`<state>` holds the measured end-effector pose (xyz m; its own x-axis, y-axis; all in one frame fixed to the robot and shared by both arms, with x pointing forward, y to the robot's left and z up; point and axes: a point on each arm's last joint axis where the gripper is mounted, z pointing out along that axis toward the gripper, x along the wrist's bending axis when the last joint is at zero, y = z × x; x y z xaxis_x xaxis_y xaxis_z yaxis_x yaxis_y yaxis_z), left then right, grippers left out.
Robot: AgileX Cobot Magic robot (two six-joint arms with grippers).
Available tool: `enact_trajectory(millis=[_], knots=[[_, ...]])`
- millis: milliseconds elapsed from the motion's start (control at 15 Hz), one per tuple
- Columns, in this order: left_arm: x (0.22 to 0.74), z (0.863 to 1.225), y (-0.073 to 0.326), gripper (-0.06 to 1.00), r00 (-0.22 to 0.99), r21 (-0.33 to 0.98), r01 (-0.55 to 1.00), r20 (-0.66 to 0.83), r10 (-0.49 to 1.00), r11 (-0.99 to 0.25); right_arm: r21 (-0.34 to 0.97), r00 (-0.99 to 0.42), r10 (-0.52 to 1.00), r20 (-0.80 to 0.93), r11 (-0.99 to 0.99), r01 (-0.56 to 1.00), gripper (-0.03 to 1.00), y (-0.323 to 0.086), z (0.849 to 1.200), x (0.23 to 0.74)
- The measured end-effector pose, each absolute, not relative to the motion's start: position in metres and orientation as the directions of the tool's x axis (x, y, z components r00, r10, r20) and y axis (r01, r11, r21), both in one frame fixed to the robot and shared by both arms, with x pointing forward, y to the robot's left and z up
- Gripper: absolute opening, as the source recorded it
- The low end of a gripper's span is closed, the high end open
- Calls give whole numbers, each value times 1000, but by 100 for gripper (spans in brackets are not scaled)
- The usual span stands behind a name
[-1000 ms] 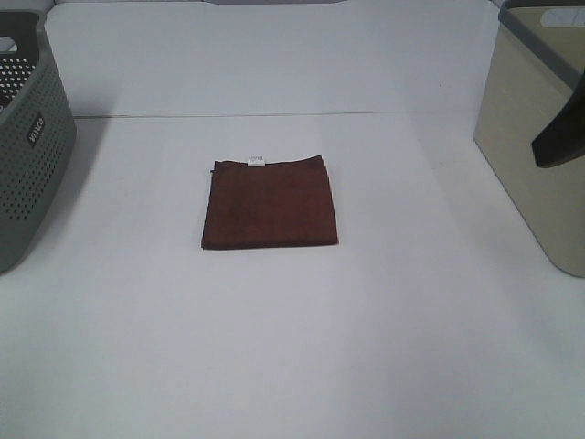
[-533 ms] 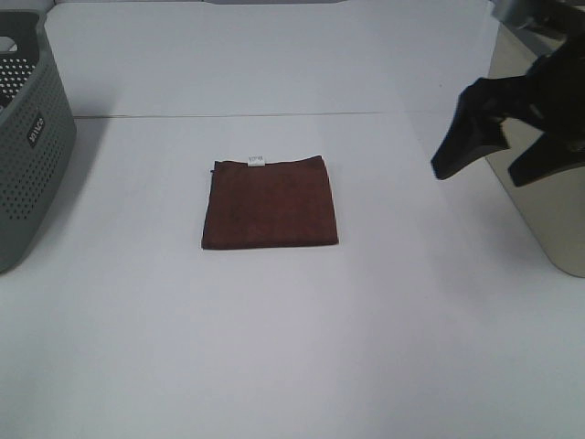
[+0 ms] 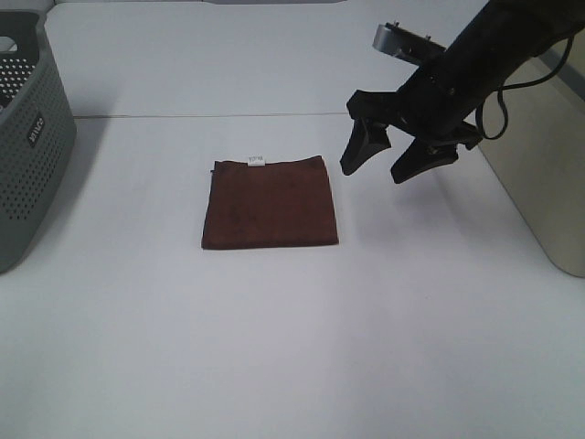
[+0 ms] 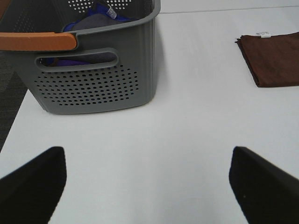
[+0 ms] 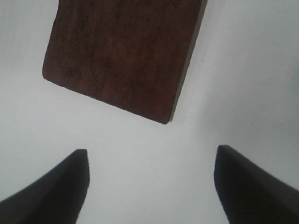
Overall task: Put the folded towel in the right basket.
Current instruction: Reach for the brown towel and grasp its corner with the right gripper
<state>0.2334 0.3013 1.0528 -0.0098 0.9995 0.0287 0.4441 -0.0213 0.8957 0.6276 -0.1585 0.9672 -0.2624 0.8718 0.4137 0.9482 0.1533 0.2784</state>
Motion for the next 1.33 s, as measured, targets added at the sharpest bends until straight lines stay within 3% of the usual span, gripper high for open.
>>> enact_trajectory(millis=[333,467,933,1333], knots=[[233,1053,301,88,-10,896,444,29,1000,-21,213,-242,855,459,158,964,73,-145,930,663],[233,1053,301,88,-10,896,444,29,1000,-21,184,-225,845,486,153,971,79,-140,915,672],[233,1053,301,88,-10,896,444,29,1000,-21,194,-226,815,533,142,971,82,-131,876,690],[233,1053,301,88,-10,896,444,29,1000,-21,215,-198,785,588,84,973,78,-124,869,695]])
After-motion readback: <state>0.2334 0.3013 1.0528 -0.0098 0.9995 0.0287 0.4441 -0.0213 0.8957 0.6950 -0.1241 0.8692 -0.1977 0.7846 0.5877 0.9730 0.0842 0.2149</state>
